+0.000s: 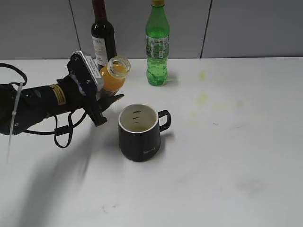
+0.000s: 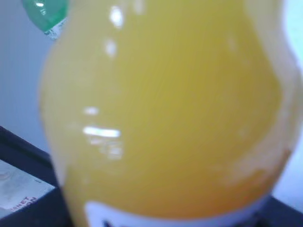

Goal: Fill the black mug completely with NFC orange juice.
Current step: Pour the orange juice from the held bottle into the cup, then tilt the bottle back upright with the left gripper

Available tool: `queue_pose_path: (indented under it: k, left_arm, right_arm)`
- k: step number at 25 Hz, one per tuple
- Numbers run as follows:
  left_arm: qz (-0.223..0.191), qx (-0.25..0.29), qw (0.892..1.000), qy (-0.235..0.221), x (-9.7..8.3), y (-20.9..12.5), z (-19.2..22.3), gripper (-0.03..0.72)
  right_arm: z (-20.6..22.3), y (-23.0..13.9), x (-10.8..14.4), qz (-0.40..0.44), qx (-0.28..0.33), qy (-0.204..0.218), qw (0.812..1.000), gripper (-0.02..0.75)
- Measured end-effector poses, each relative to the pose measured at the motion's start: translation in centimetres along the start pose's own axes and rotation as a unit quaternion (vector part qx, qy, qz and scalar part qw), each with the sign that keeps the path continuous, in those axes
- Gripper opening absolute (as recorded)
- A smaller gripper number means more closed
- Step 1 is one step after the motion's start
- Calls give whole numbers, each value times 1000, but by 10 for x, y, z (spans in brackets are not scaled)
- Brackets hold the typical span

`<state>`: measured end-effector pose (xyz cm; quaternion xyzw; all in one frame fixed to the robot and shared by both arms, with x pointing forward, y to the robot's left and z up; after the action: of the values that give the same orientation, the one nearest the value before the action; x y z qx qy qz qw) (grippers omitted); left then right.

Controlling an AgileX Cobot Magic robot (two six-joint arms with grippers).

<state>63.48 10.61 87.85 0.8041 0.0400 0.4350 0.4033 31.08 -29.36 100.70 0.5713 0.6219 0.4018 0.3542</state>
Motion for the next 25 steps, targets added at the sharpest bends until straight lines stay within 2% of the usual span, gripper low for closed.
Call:
queue_pose_path:
  k: [6,25]
  left_arm:
    - [66,3,998,4,1,-1,0,468]
    - [178,3,983,43,12,0,0,468]
  right_arm:
    - [0,0,0,0,0,0,1000,553]
    - [0,0,0,0,0,0,1000,553]
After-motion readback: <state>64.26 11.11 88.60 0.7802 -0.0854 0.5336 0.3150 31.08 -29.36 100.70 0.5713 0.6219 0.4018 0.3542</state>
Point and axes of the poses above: a point on each arm's last joint axis where the gripper is mounted, z pointing out along that axis toward the gripper, x along the wrist's bending axis when the last joint is at zero, y = z × x, the point moved 7 cm from there along z, pointing out along that axis toward the gripper, and after that the axes turned 1 degree about z, right-handed, at the moved point
